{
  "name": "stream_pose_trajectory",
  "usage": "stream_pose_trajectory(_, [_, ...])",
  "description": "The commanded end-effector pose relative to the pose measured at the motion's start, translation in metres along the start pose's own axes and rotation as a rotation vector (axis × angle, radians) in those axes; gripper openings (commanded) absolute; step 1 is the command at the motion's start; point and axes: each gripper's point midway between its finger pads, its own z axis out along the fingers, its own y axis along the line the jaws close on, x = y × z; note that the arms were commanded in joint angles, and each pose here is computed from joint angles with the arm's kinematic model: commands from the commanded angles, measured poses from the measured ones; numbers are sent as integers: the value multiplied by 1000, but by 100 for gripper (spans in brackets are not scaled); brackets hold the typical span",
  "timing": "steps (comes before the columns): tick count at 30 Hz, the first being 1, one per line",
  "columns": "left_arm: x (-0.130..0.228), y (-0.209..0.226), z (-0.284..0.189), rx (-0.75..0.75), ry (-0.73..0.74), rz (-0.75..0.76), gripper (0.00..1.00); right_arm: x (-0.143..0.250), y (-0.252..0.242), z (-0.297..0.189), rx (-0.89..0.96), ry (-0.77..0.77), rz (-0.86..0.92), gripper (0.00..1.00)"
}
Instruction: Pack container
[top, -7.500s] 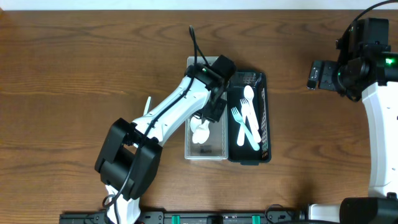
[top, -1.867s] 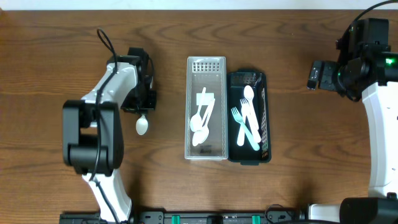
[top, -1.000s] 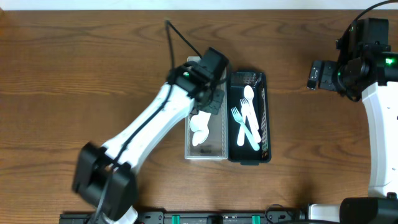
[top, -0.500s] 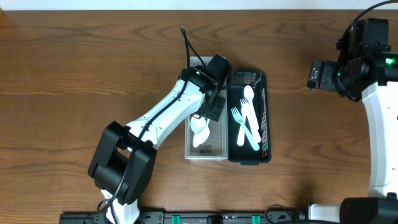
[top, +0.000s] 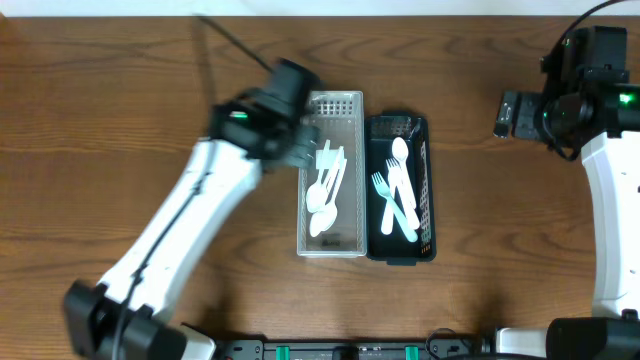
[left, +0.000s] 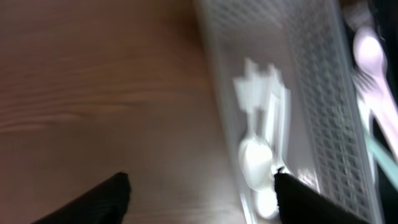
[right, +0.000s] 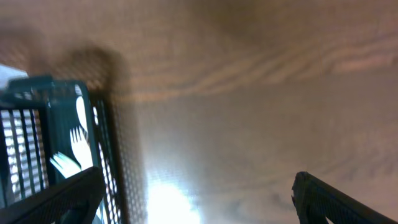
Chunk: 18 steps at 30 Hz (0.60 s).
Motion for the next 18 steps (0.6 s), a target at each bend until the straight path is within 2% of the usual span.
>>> stream_pose_trajectory(1, [-14,46,-8,-79,-47,-90,87,-8,23,2,-36,-38,-75,99])
stream_pose_trajectory(2, [-16,58,-5,-94,-53,-120,95,-14,31,3,-48,-63,-89,99])
stream_pose_trajectory(3, [-18,68,-3,-105,-60,-143,98,-19,39,4,-59,-84,-101,99])
stream_pose_trajectory(9, [-23,105,5,-150,-72,-227,98,-38,74,25,-98,-139,-155,99])
stream_pose_trajectory(14, [-32,126,5,-177,-114,-267,98,-56,76,29,-97,-205,-157,99])
stream_pose_trajectory(18, [-22,134,5,-189,-76,-258,98,-48,68,31,-56,-170,-180,99])
